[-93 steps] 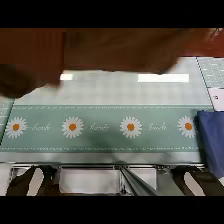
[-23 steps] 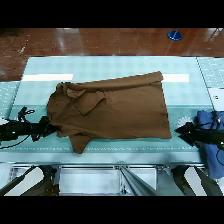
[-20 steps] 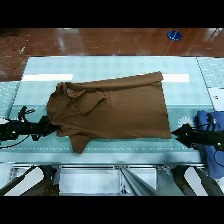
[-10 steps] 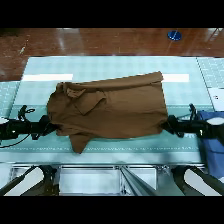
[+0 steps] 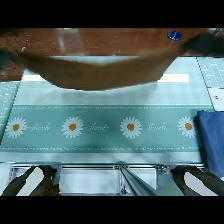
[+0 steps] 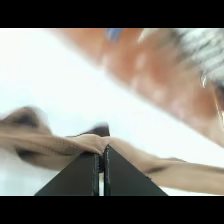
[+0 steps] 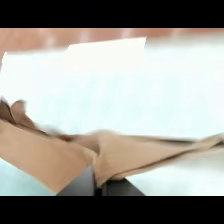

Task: Fold the shirts.

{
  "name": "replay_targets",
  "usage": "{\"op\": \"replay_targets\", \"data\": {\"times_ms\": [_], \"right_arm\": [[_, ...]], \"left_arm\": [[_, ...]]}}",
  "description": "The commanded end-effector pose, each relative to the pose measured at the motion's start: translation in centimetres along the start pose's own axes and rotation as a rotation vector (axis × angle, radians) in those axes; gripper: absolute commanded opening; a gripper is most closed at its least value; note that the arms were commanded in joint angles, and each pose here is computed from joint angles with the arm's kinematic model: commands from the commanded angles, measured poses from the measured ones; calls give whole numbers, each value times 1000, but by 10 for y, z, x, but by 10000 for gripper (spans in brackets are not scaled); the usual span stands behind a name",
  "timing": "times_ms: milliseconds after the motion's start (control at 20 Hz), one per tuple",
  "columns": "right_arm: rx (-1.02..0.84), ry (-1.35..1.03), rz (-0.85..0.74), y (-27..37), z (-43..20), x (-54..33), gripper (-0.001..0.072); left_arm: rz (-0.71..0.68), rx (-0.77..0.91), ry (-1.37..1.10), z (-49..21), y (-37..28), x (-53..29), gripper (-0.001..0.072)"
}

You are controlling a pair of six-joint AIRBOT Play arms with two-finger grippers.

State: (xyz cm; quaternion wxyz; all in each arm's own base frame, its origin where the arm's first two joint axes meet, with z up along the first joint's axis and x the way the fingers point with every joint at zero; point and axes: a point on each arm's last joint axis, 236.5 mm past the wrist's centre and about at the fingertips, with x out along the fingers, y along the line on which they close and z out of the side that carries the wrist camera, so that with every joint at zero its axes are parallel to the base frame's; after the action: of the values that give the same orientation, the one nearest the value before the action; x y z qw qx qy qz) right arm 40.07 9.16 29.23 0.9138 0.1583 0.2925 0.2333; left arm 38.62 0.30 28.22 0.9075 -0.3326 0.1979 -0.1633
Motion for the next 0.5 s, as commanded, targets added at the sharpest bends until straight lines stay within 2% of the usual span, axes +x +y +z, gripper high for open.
{"op": "replay_targets", "data": {"times_ms": [0,200,350,450], "right_arm": [[-230,-235,-99,74,71,-120,23],[-340,-402,-132,132,57,-213,23],[-363,-467,-212,145,33,-263,23],[-351,-446,-264,142,12,-279,23]], "left_arm": [[-44,338,-239,63,-127,-78,17],[175,579,-409,51,-172,-161,17],[339,695,-479,32,-177,-215,17],[401,738,-514,22,-174,-253,17]]}}
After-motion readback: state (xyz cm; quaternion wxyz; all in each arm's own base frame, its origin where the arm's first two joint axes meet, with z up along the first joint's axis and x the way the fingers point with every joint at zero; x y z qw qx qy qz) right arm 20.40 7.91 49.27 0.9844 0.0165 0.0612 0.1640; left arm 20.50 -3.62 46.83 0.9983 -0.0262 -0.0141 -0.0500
